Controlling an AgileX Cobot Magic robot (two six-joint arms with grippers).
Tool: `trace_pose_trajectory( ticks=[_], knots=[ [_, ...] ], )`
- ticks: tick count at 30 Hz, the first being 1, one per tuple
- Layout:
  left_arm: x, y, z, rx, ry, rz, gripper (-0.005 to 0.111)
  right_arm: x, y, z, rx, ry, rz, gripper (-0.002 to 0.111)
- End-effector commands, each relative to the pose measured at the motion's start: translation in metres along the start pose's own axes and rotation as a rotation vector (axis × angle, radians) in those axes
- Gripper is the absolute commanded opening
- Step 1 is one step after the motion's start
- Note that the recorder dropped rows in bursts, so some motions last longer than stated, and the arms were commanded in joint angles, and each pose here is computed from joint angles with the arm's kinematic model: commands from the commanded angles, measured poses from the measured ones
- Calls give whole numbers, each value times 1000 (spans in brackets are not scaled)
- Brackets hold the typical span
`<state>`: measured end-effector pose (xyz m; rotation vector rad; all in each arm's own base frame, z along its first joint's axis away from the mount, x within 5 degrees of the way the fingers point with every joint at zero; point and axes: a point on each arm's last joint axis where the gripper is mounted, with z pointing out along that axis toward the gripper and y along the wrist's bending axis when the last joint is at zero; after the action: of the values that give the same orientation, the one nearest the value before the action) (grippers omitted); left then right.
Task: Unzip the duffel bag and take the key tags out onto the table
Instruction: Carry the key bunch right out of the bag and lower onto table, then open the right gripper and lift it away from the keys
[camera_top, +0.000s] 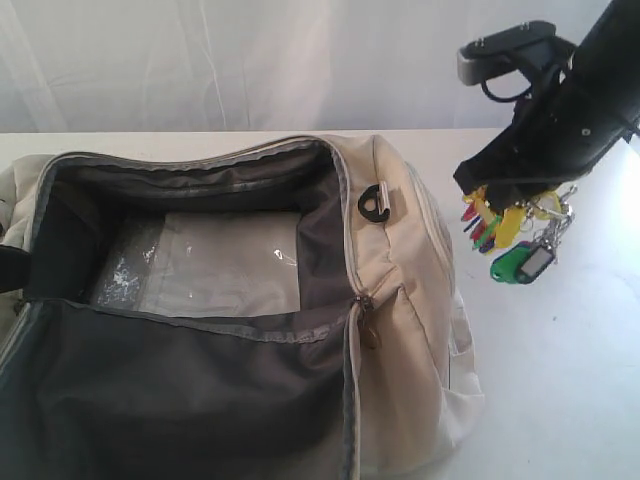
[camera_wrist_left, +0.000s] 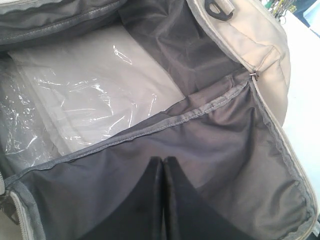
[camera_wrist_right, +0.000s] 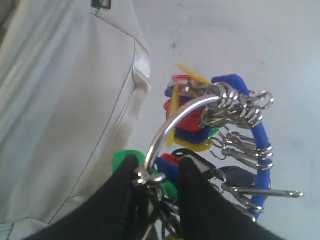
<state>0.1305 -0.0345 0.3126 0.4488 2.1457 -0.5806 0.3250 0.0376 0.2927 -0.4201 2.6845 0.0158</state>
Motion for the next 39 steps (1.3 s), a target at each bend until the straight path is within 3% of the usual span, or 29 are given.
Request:
trace_pose_trajectory(
  ticks=[1, 10, 19, 22, 28, 30, 33, 39],
  knots=[
    [0, -3, 0, 23, -7, -4, 0, 10, -7, 36, -19, 38, 41, 0],
    [0, -3, 0, 20, -9, -4, 0, 25, -8, 109, -59, 188, 77, 0],
    [0, -3, 0, 19, -10, -4, 0, 31, -6, 140, -93, 240, 129, 0],
    [0, -3, 0, 19, -10, -4, 0, 30, -3, 141, -118, 231, 149, 8],
    [0, -3, 0, 19, -10, -4, 0, 24, -3, 118, -122, 198, 144, 55],
    [0, -3, 0, 19, -10, -4, 0, 22, -2, 102, -120, 176, 137, 65],
    [0, -3, 0, 19, -10, -4, 0, 21, -2, 71, -108, 145, 128, 67],
    [0, -2, 0, 7, -17, -3, 0, 30, -3, -6, -22, 66, 148, 56]
  ],
)
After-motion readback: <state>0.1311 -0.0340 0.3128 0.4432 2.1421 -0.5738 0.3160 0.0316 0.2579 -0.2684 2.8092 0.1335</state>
